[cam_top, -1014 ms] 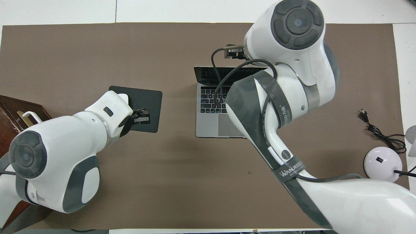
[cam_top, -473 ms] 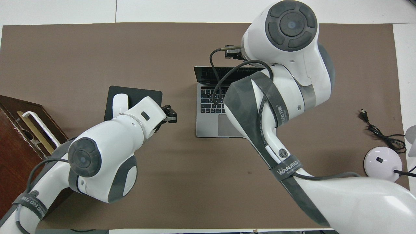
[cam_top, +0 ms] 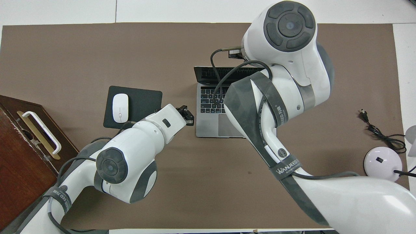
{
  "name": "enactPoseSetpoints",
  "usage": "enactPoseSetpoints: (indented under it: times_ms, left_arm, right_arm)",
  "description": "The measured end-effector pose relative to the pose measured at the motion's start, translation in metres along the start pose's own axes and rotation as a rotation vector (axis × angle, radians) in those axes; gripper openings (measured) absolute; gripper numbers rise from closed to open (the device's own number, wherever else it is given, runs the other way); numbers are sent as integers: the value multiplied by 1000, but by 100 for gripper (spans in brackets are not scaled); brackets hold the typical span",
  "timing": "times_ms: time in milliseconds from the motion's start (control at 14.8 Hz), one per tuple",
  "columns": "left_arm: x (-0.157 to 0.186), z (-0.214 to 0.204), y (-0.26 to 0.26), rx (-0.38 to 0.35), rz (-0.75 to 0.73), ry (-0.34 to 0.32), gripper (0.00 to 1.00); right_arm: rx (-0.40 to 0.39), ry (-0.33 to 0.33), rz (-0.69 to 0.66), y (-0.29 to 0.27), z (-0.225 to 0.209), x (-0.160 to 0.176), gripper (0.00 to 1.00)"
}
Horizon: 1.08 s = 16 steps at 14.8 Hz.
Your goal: Close laptop with both arms
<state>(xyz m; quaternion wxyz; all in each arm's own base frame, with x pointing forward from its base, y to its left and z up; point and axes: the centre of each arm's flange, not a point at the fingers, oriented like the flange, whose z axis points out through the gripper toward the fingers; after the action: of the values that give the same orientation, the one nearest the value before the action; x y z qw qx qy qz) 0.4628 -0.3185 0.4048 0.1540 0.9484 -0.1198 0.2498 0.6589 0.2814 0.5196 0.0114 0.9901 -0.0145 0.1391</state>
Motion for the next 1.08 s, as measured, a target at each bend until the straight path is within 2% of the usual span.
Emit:
enactPoseSetpoints:
  times_ms: [203,541,1081]
  left_arm:
    - [-11,10,11,-12,23,13,1]
    - [-59,49,23,-22,72,28,1]
    - [-84,79,29,-19,103,16,1]
  right_arm:
    - [-5,-5,3,3,4,0,1]
    - [-11,-5,16,12,5,4,1]
    - [-10,-5,16,12,5,4,1]
